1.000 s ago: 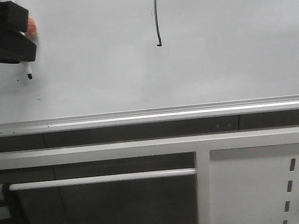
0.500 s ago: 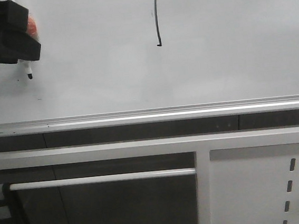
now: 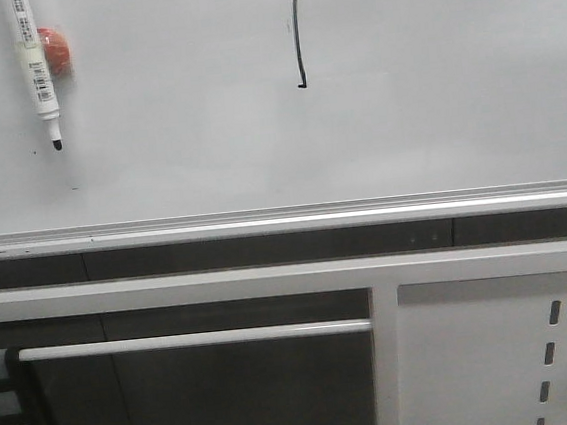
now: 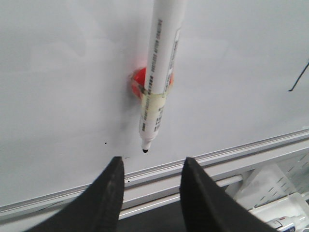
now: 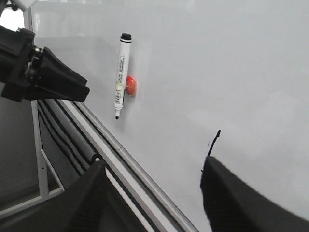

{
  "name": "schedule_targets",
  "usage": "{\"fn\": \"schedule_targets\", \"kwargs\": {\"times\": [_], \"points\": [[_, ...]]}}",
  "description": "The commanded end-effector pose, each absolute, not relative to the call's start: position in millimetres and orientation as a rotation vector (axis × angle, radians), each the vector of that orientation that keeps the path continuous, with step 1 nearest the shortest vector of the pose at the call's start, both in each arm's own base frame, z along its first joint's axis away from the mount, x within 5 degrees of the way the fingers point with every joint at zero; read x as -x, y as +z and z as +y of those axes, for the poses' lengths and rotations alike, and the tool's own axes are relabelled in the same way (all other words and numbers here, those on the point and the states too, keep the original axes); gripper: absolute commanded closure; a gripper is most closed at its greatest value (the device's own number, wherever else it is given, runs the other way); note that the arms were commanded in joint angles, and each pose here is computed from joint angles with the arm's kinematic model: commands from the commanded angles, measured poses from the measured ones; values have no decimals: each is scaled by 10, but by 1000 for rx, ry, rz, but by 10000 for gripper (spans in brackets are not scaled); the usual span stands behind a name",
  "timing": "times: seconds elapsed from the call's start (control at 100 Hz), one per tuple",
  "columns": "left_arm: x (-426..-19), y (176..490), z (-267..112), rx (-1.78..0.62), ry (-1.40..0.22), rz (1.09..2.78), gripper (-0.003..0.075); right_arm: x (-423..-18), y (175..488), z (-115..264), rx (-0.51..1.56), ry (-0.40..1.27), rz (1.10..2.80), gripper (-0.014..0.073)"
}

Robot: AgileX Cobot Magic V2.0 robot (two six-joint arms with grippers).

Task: Write number 1 on whiteboard

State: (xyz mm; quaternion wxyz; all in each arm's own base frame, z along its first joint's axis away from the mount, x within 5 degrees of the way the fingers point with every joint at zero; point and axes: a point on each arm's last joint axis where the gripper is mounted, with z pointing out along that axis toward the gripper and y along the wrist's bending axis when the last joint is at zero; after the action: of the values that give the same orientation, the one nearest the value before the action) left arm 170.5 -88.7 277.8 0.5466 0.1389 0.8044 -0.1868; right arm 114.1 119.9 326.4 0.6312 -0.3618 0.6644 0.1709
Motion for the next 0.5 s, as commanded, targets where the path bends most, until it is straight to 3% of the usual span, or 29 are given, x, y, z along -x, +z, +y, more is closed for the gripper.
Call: {"fn": "schedule_targets", "kwargs": {"times": [0.0, 0.3, 0.49], "points": [[-1571, 2909, -842, -296, -511, 1834, 472, -1111, 3367, 1205, 811, 441, 1489, 206], [-1104, 2948, -603, -269, -535, 1670, 623, -1116, 3365, 1200, 807, 435, 1493, 224], [-904, 2879, -507, -271, -541, 1600, 731, -1116, 3364, 1199, 807, 434, 1494, 433]]}}
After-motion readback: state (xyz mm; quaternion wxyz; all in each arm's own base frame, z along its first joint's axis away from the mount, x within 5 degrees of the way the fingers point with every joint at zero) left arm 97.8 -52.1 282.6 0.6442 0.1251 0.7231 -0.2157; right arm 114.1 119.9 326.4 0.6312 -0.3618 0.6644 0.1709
